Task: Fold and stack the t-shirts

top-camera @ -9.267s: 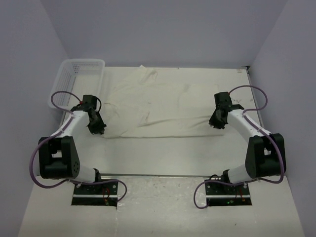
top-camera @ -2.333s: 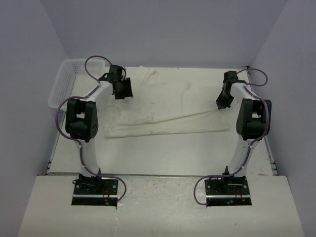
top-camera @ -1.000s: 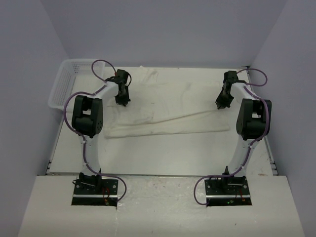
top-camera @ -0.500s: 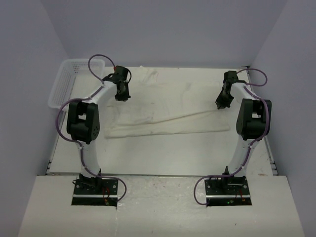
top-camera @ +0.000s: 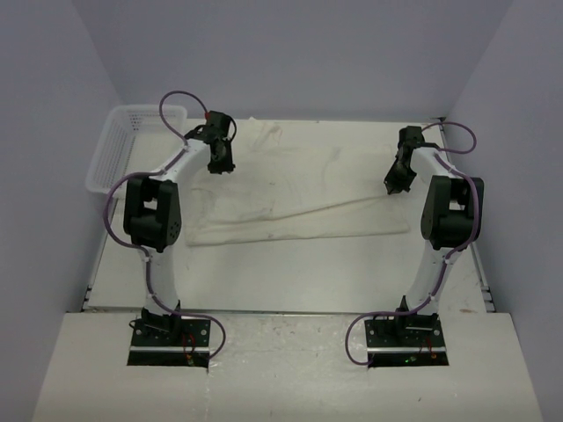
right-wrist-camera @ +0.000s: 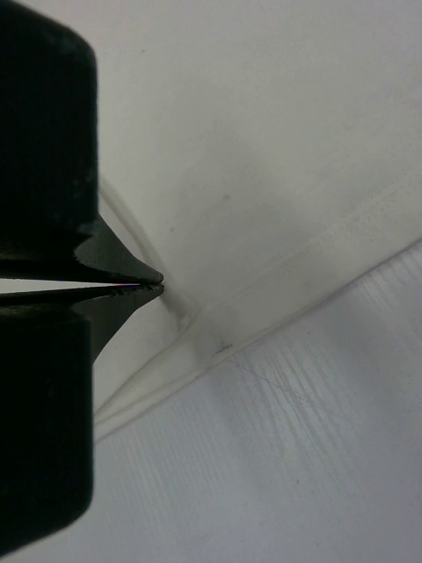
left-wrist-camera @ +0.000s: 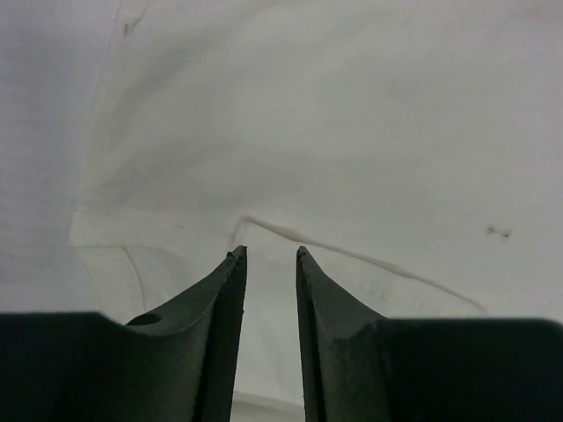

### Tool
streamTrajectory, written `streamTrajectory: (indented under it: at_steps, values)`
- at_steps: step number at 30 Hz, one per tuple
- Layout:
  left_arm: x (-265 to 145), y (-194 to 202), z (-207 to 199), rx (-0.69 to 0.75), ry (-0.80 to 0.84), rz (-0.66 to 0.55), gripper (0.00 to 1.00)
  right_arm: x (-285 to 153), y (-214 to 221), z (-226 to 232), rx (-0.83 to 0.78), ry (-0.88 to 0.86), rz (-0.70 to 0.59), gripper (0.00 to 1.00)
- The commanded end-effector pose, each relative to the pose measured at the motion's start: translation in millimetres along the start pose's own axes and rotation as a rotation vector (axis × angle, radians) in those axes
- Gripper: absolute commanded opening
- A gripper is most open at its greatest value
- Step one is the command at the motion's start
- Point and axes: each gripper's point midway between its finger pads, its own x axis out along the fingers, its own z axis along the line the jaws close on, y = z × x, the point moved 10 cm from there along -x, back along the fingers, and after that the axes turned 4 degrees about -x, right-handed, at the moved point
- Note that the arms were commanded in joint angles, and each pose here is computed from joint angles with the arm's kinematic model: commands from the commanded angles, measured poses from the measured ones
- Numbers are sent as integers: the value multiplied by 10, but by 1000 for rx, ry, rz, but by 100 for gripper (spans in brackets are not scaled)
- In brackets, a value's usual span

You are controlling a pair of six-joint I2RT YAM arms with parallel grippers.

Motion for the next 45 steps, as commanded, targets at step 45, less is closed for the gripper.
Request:
streamTrajectory:
  at_steps: [45]
  values:
    - [469,292,66,25,-90,110,9,-67,-41,29,-15,-47,-19,0]
